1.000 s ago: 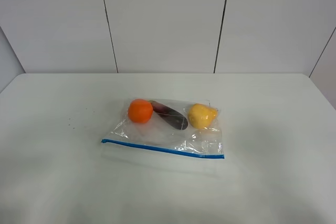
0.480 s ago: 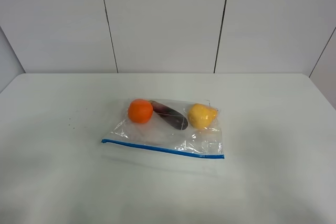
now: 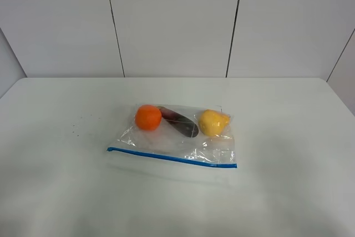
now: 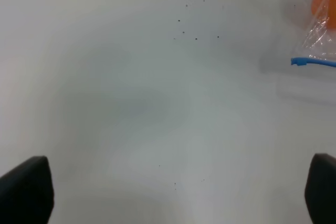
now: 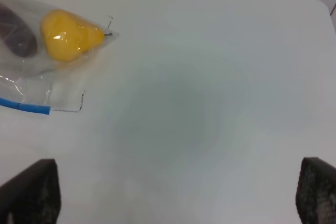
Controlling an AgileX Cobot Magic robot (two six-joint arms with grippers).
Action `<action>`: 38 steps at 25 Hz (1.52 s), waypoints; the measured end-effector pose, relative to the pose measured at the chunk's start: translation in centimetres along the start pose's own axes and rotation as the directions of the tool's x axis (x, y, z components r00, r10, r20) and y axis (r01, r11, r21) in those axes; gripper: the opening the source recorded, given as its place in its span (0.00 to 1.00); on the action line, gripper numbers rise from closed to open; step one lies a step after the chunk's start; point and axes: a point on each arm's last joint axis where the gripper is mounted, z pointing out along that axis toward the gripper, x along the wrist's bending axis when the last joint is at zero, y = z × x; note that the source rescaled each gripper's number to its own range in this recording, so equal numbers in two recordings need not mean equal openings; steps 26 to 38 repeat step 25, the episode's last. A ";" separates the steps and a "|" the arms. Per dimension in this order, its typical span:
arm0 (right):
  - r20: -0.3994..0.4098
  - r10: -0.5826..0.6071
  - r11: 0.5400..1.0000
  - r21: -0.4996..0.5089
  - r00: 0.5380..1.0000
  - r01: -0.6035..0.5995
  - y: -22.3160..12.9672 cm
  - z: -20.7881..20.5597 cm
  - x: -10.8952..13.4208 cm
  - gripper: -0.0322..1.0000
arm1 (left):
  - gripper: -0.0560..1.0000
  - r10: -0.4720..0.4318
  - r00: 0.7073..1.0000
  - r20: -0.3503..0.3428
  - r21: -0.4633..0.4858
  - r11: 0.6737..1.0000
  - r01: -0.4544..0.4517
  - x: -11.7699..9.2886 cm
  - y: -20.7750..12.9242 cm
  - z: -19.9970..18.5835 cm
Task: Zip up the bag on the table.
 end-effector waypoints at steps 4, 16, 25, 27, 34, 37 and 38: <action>-0.001 0.023 1.000 0.000 1.000 -0.023 0.0 0.0 0.0 1.00 | 1.00 0.000 1.000 0.000 0.000 1.000 0.000 0.0 0.0 0.0; -0.005 0.031 1.000 -0.001 0.999 -0.031 0.0 0.0 0.0 1.00 | 1.00 0.000 1.000 0.000 0.000 1.000 0.000 0.0 0.0 0.0; -0.008 0.032 0.999 -0.001 0.999 -0.032 0.0 0.0 0.1 1.00 | 1.00 0.000 1.000 0.000 0.002 1.000 0.000 0.0 0.0 0.0; -0.008 0.032 0.999 -0.001 0.999 -0.032 0.0 0.0 0.1 1.00 | 1.00 0.000 1.000 0.000 0.002 1.000 0.000 0.0 0.0 0.0; -0.008 0.032 0.999 -0.001 0.999 -0.032 0.0 0.0 0.1 1.00 | 1.00 0.000 1.000 0.000 0.002 1.000 0.000 0.0 0.0 0.0; -0.008 0.032 0.999 -0.001 0.999 -0.032 0.0 0.0 0.1 1.00 | 1.00 0.000 1.000 0.000 0.002 1.000 0.000 0.0 0.0 0.0; -0.008 0.032 0.999 -0.001 0.999 -0.032 0.0 0.0 0.1 1.00 | 1.00 0.000 1.000 0.000 0.002 1.000 0.000 0.0 0.0 0.0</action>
